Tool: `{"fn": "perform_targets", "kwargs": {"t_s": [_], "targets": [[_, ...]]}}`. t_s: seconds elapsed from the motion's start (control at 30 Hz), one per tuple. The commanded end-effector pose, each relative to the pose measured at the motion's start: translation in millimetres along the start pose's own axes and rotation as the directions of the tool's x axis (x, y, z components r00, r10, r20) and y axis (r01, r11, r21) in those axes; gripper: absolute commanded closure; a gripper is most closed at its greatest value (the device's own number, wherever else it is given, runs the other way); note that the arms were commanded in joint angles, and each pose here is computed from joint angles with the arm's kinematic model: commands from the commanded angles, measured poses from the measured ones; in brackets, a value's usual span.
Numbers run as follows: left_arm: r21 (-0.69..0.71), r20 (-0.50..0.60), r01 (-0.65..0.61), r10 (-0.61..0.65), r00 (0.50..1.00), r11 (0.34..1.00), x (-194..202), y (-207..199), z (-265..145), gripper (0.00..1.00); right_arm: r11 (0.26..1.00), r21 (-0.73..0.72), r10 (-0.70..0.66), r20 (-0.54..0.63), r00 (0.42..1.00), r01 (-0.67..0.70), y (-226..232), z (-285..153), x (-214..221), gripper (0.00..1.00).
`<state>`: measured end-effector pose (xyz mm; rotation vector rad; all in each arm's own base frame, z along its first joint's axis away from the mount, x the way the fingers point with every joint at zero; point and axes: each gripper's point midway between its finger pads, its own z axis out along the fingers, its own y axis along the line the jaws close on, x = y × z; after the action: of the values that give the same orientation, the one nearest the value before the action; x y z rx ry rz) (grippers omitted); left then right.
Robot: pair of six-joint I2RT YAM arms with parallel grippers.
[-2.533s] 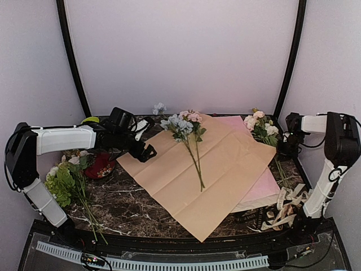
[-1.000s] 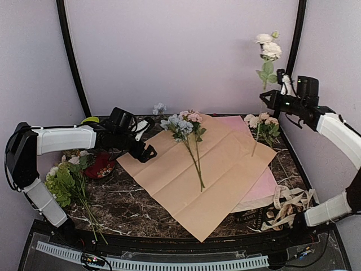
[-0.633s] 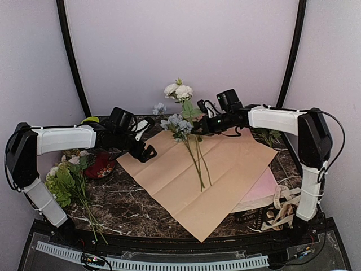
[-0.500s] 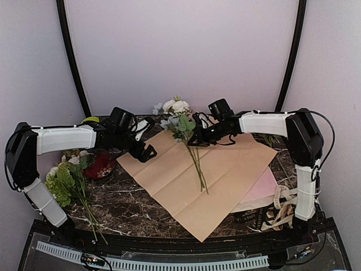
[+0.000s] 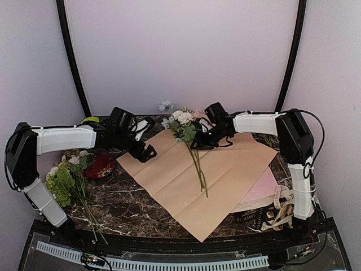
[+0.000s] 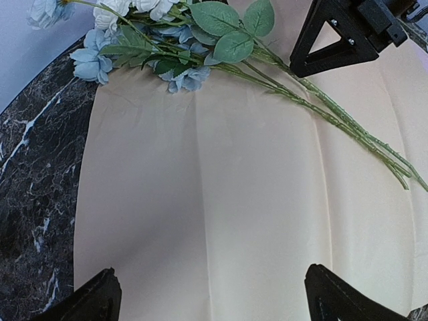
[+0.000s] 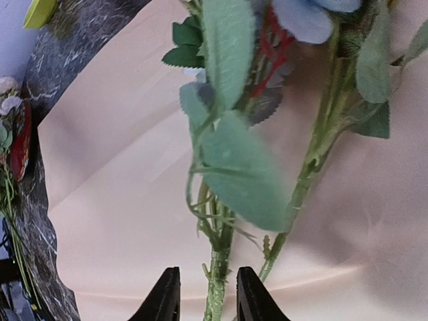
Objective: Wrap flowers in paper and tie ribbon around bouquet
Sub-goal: Place the fake flower on the flattened wrapping paper, then pick up the fake flower from the corner of the board.
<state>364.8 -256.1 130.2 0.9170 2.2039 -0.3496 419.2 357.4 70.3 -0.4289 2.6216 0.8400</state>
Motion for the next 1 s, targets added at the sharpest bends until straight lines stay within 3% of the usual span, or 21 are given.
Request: {"fn": "perform_targets", "kwargs": {"t_s": [0.0, 0.2, 0.43, 0.53, 0.6, 0.67, 0.77, 0.83, 0.93, 0.97], "targets": [[0.006, 0.016, -0.015, 0.015, 1.0, 1.0, -9, -1, -5, 0.01, 0.996, 0.073, -0.056, 0.08, 0.995, 0.05, 2, -32, -30, 0.68], [0.005, 0.021, -0.016, 0.016, 1.0, 1.0, -11, -1, -7, 0.01, 0.99, 0.139, -0.058, 0.218, 0.974, 0.027, -15, -100, -66, 0.63], [0.002, 0.021, -0.002, 0.002, 1.0, 1.0, -11, 0, -7, 0.01, 0.942, 0.275, 0.056, 0.428, 0.902, -0.19, -81, -196, -84, 0.65], [-0.023, 0.006, 0.054, -0.054, 0.999, 0.998, -12, 7, -6, 0.01, 0.932, 0.298, 0.053, 0.451, 0.891, -0.206, -89, -212, -80, 0.65], [-0.113, 0.002, 0.167, -0.168, 0.986, 0.979, -19, 29, -12, 0.04, 0.932, 0.303, 0.045, 0.446, 0.894, -0.198, -88, -213, -77, 0.65], [-0.236, 0.001, 0.335, -0.345, 0.939, 0.912, -15, 62, -26, 0.09, 0.932, 0.309, 0.04, 0.434, 0.9, -0.191, -90, -211, -75, 0.66], [-0.392, 0.036, 0.585, -0.624, 0.781, 0.71, 22, 106, -58, 0.14, 0.93, 0.317, 0.037, 0.419, 0.907, -0.185, -93, -205, -71, 0.67], [-0.512, 0.078, 0.623, -0.69, 0.72, 0.592, 55, 125, -85, 0.18, 0.935, 0.309, 0.032, 0.419, 0.907, -0.176, -93, -202, -70, 0.68], [-0.619, 0.108, 0.616, -0.724, 0.682, 0.487, 94, 131, -115, 0.3, 0.943, 0.295, 0.021, 0.412, 0.911, -0.156, -93, -195, -67, 0.68], [-0.637, 0.109, 0.631, -0.759, 0.642, 0.443, 108, 128, -122, 0.35, 0.945, 0.294, 0.015, 0.405, 0.914, -0.146, -93, -192, -65, 0.68]]}}
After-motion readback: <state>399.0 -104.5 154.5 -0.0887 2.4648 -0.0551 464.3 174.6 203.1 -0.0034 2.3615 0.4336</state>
